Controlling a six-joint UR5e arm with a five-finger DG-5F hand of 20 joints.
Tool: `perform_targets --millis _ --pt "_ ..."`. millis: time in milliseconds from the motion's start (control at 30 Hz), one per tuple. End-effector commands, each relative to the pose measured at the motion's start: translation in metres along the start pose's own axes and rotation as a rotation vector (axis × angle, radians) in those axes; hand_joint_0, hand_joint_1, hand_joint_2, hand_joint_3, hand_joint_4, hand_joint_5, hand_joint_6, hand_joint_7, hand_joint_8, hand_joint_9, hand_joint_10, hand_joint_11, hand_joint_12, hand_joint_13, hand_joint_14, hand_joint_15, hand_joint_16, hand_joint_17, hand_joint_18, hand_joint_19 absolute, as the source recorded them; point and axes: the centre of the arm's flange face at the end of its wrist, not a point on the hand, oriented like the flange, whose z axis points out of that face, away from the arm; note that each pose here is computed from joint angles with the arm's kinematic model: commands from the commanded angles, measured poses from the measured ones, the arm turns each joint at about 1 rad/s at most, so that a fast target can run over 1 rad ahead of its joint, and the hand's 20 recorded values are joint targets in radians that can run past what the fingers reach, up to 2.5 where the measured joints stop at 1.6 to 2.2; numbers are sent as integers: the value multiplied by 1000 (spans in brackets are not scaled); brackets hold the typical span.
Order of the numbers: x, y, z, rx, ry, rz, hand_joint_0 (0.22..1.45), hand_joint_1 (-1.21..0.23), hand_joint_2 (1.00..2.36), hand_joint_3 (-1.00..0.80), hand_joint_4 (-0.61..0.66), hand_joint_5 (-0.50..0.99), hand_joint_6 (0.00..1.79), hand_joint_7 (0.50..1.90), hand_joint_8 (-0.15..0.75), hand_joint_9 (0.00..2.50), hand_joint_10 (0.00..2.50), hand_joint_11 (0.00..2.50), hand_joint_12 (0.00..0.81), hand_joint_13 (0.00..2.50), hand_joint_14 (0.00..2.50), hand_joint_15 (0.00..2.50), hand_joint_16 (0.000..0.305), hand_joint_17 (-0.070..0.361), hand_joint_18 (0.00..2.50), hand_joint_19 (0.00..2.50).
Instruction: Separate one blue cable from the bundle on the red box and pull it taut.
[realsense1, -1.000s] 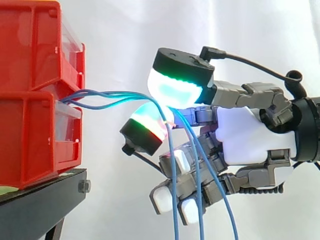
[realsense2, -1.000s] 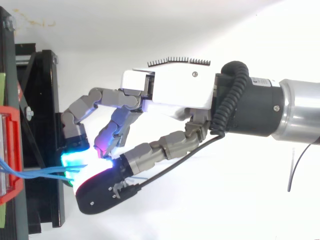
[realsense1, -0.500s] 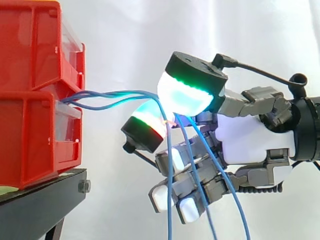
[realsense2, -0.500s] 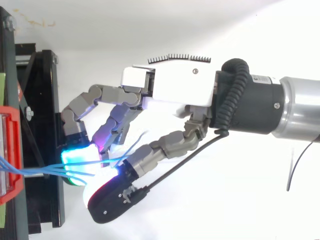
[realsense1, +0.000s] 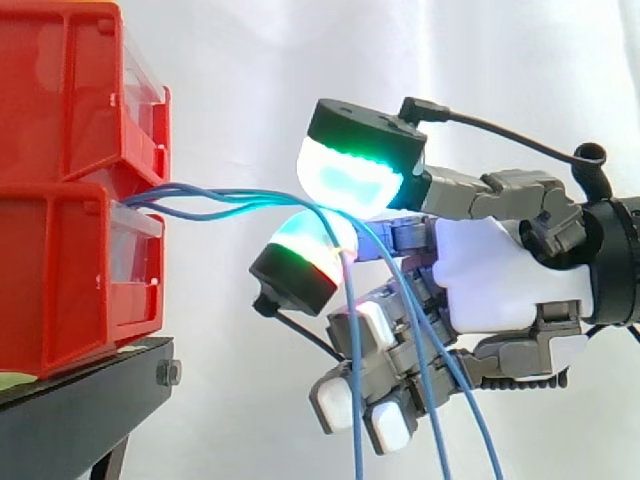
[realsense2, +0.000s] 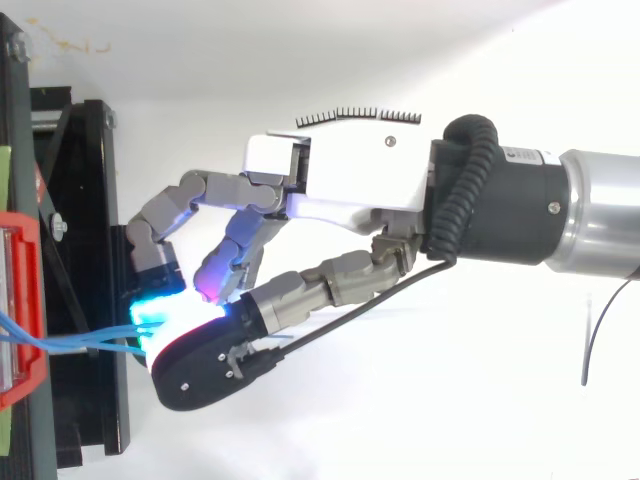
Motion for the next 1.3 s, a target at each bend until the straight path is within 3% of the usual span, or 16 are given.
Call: perform_targets --millis 0,167,233,433,567,767,900,1133,1267 --pt "0 4 -2 4 7 -4 566 -696 1000 -49 -60 -153 905 1143 345 1144 12 913 405 948 17 578 52 117 910 598" --pt "-2 17 -7 2 8 -22 629 -821 1017 -64 -125 -190 923 1164 280 1034 16 953 346 894 20 589 40 91 831 638" --pt "-3 23 -11 11 9 -42 704 -889 1021 -189 -147 -202 923 1191 257 1003 18 961 322 870 21 583 37 82 814 612" --pt "-7 23 -14 35 8 -60 808 -909 1000 -500 -196 -197 917 1146 225 995 18 927 307 867 19 574 34 77 829 602" --pt "-7 24 -15 34 8 -60 810 -920 1000 -500 -205 -193 914 1137 212 1006 16 926 304 875 20 564 33 75 848 583" --pt "-7 24 -15 34 8 -61 743 -953 1000 -500 -171 -179 906 1184 206 1043 17 950 298 891 19 579 32 73 858 585" --pt "-7 24 -15 34 8 -61 617 -926 1000 -500 -136 -169 903 1166 221 1075 18 966 301 892 21 606 32 73 839 634" --pt "-9 22 -14 35 5 -60 453 -770 1000 -500 -89 -164 902 1128 292 1114 14 948 356 923 19 609 42 93 875 648" --pt "-8 24 -15 34 6 -60 489 -663 1000 -500 -84 -163 895 1157 284 1116 16 946 347 917 18 619 40 90 847 674"
